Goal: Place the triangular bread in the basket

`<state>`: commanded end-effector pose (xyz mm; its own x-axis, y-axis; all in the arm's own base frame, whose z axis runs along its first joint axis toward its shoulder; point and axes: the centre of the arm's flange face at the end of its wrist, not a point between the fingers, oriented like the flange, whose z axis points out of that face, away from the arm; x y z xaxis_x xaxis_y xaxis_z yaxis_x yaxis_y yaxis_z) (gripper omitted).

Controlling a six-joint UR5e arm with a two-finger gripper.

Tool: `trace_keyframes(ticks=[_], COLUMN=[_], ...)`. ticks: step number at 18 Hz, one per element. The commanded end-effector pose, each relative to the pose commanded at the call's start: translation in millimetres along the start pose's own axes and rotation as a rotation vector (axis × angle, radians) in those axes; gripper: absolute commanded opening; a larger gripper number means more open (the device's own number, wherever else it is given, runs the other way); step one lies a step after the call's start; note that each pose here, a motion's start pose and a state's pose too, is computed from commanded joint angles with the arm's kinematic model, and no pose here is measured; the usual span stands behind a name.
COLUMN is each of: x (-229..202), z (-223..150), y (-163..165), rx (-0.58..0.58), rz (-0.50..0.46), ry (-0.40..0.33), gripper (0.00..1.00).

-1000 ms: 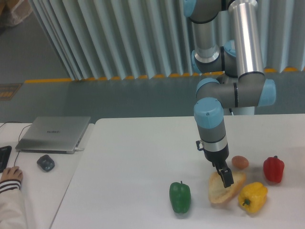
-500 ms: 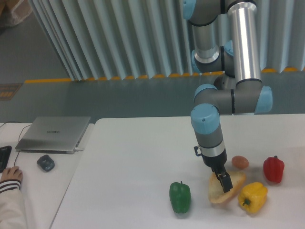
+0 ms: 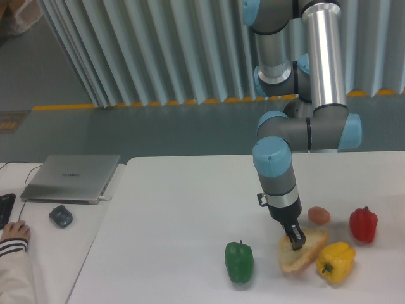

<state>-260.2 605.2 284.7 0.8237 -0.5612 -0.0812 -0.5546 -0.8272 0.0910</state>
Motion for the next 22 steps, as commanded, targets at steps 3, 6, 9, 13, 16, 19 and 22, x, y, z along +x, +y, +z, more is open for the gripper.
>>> trace_keyframes(ticks=[3, 6, 9, 13, 16, 19, 22], x=[1.5, 2.8, 2.3, -6.6, -17.0, -29.5, -50.7], z=[-6.6, -20.4, -38.5, -62.6, -77.0, -87.7, -94.3], y=[1.3, 3.4, 7.3, 19.7, 40.7, 58.7, 96.6], rx=[0.0, 0.008, 0.017, 0.076, 0.083, 0.078, 0.076], rz=[-0.003, -0.01, -0.014, -0.032, -0.016, 0.037, 0.084], ry=[0.003, 0.012, 0.023, 0.03, 0.004, 0.01, 0.007], gripper=[0.0, 0.0, 0.0, 0.0, 0.0, 0.0, 0.0])
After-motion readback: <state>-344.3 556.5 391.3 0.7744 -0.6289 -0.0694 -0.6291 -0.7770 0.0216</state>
